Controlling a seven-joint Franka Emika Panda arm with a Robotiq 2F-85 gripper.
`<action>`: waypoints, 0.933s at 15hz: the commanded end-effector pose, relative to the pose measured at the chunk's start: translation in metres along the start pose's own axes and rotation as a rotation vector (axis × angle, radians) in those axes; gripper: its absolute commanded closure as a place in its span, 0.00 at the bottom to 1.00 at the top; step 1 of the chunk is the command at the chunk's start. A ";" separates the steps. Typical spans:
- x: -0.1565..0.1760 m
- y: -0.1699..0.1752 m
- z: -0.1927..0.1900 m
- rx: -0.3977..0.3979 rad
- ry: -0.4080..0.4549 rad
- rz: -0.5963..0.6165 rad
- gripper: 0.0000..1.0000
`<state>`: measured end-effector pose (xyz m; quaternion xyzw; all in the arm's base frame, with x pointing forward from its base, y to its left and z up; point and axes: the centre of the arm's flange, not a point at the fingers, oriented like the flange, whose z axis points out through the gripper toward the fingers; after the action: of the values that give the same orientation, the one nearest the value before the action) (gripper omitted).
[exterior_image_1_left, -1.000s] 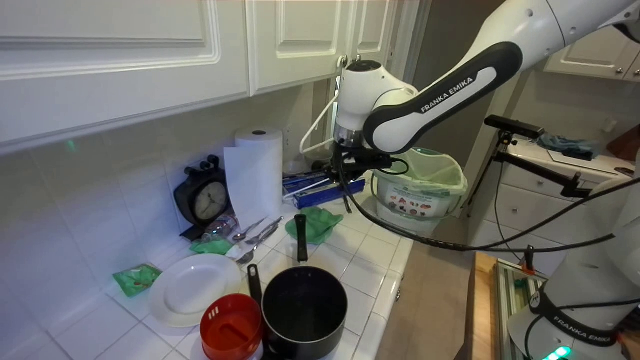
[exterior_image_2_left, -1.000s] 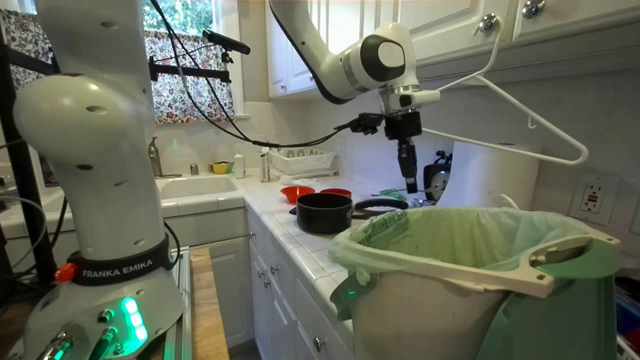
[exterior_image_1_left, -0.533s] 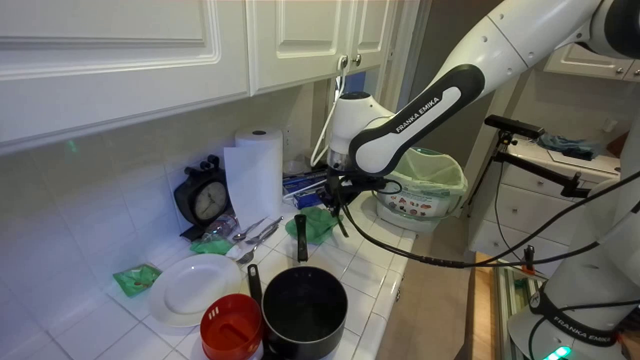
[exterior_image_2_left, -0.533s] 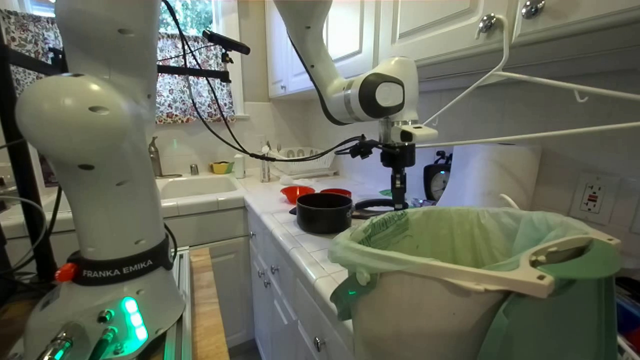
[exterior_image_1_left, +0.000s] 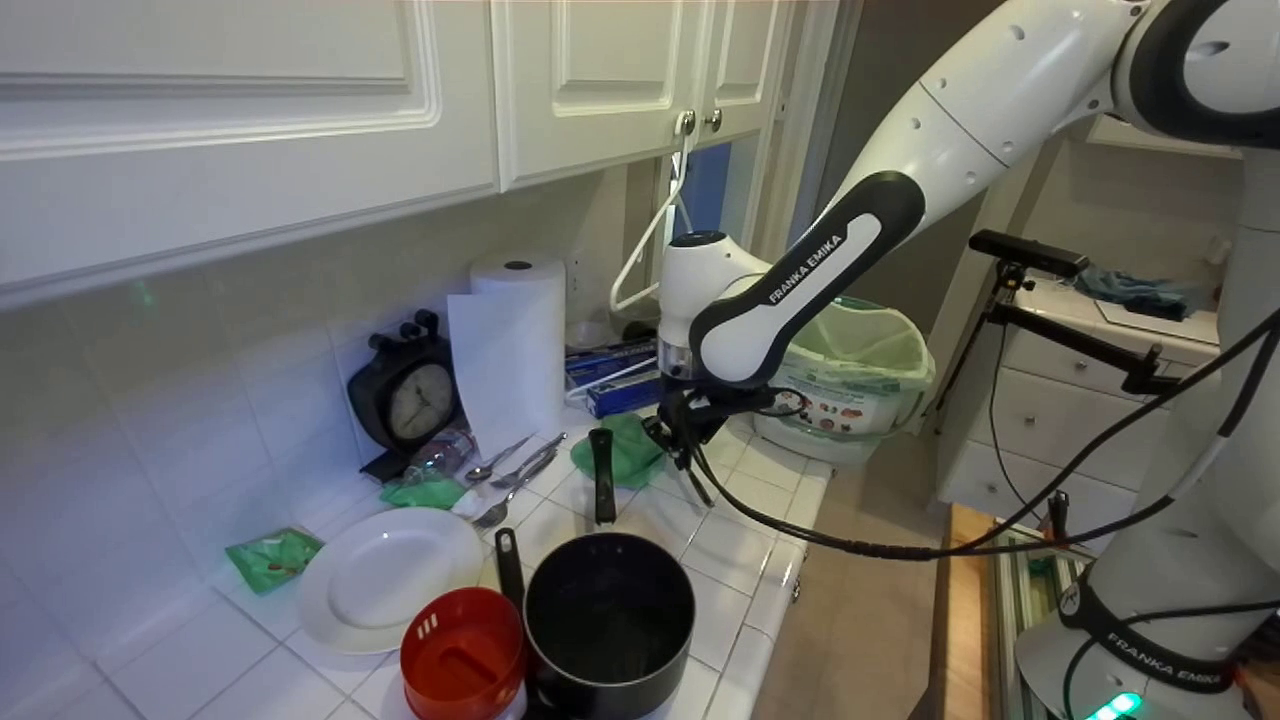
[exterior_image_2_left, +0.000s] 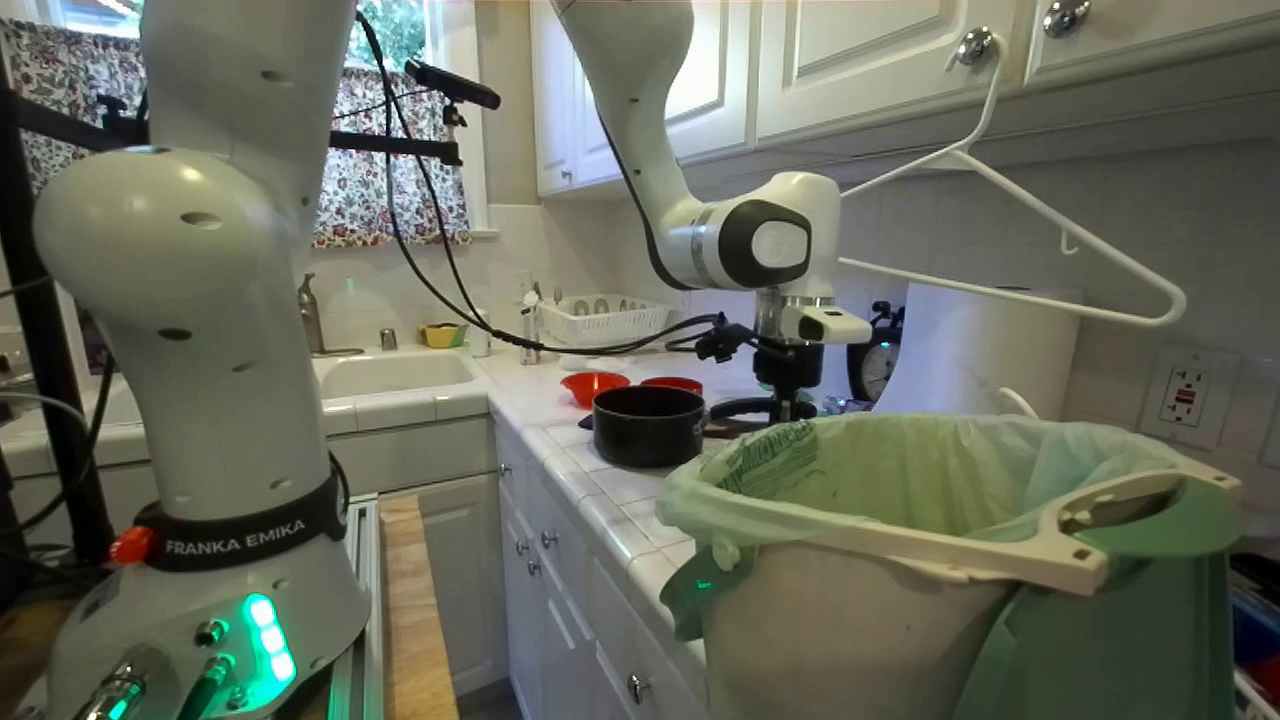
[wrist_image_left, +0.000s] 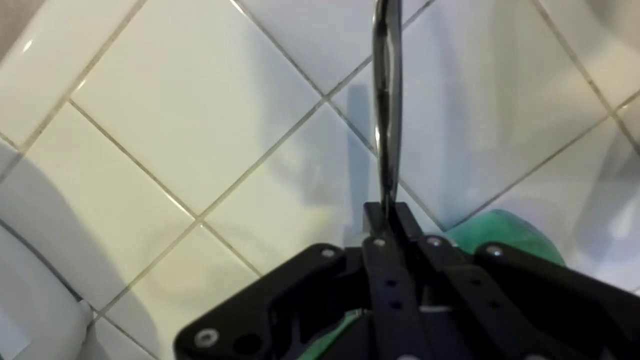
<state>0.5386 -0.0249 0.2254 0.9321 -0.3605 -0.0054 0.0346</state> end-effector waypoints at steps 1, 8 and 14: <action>0.002 -0.002 0.024 0.009 -0.064 0.018 0.97; -0.006 -0.003 0.041 -0.012 -0.092 0.055 0.93; -0.009 -0.006 0.043 -0.024 -0.088 0.050 0.51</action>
<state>0.5302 -0.0202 0.1840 0.9243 -0.3774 -0.0476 0.0309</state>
